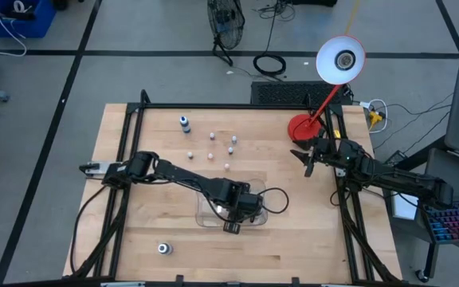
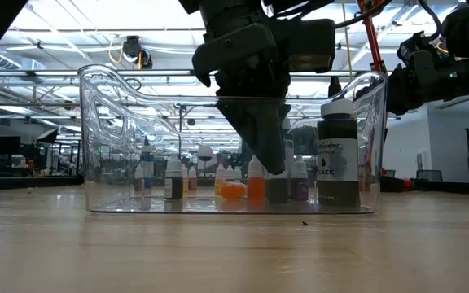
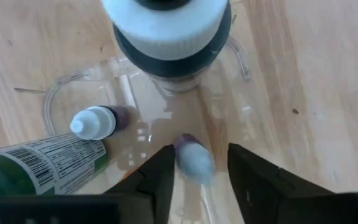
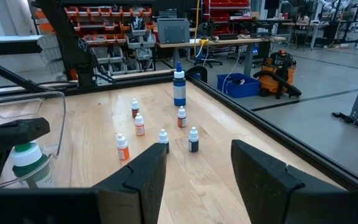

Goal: Pick & Place food coloring
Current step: Put the small violet food coloring bottle into the transparent bin, then put the small red food coloring bottle into the transparent bin

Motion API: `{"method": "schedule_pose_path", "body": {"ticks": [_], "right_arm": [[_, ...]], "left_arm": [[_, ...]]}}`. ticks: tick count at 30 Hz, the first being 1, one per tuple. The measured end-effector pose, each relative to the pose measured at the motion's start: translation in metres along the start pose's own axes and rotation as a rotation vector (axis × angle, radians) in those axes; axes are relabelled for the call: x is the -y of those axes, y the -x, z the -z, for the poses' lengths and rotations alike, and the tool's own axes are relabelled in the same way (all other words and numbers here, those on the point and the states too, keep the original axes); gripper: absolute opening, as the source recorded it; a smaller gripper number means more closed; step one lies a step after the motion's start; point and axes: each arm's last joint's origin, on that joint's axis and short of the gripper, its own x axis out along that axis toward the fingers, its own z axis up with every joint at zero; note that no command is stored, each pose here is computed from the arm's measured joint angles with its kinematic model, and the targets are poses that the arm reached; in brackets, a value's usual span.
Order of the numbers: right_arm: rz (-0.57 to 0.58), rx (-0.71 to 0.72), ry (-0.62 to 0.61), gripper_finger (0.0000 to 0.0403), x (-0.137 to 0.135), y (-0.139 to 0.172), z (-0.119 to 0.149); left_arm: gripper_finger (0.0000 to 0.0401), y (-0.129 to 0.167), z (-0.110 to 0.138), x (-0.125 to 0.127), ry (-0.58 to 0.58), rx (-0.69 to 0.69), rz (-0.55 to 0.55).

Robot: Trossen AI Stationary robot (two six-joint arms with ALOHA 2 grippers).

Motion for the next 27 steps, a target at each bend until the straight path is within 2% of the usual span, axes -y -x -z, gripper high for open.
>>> {"method": "schedule_pose_path", "body": {"ticks": [5,14,17,21,24,27], "right_arm": [[0.000,0.000,0.000,0.0171,0.000,0.000,0.000],[0.000,0.001,0.000,0.0171,0.000,0.000,0.000],[0.000,0.000,0.000,0.0171,0.000,0.000,0.000],[0.000,-0.002,0.000,0.0171,0.000,0.000,0.000],[0.000,-0.001,0.000,0.0171,0.000,0.000,0.000],[0.000,-0.001,0.000,0.0171,0.000,0.000,0.000]], "left_arm": [[0.0171,0.000,-0.001,0.002,-0.007,0.009,0.000],[0.0156,0.016,-0.007,0.002,-0.026,0.016,-0.008],[0.0158,0.035,-0.011,0.000,-0.036,0.039,-0.060],[0.0167,0.068,-0.012,-0.005,-0.027,0.075,-0.188],[0.0173,0.099,-0.002,-0.010,0.002,0.043,-0.296],[0.0174,0.130,0.015,-0.018,0.083,0.002,-0.374]]}}
